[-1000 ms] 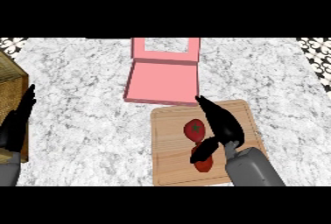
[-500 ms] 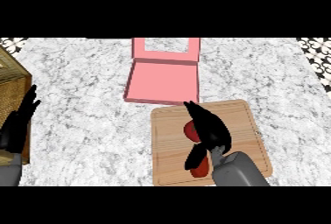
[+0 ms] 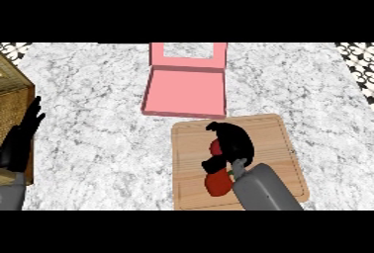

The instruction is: Pick the tomato from the cutting board and place it in the cardboard box

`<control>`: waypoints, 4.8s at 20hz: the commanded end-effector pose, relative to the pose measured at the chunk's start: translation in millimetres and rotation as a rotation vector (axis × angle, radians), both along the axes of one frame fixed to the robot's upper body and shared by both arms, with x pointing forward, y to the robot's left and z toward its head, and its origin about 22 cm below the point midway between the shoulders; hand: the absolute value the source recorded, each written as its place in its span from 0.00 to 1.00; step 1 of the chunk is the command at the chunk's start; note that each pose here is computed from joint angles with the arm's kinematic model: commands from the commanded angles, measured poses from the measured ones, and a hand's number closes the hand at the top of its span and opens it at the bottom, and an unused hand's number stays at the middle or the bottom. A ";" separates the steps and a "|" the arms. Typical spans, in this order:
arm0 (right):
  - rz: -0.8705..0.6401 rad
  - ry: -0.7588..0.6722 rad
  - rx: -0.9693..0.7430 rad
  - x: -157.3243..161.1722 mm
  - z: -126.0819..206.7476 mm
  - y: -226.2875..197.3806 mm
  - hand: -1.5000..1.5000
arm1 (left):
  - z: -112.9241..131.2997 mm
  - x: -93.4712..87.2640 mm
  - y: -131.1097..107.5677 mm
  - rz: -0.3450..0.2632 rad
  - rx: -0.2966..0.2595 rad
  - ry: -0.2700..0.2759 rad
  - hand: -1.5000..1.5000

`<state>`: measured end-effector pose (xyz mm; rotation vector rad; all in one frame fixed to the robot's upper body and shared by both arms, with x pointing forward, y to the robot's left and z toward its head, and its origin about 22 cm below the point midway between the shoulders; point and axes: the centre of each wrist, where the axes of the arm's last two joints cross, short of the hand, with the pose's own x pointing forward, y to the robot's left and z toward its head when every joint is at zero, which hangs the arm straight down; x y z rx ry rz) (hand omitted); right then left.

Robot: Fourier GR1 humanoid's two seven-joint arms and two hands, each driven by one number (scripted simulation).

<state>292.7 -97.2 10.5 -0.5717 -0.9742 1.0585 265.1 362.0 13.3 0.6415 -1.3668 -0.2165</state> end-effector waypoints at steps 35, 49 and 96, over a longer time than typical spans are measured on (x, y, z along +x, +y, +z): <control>-0.518 -0.742 -0.308 -39.1 157.4 63.3 1.00 | 1.1 2.0 -9.1 -0.011 -0.008 0.008 0.50; -0.661 -0.730 -0.029 68.0 196.3 48.3 1.00 | 21.3 17.7 -11.5 -0.034 -0.002 -0.020 0.50; -0.970 -1.021 0.440 136.8 112.2 -2.9 0.00 | -12.3 -8.5 -7.9 0.020 0.008 0.007 0.50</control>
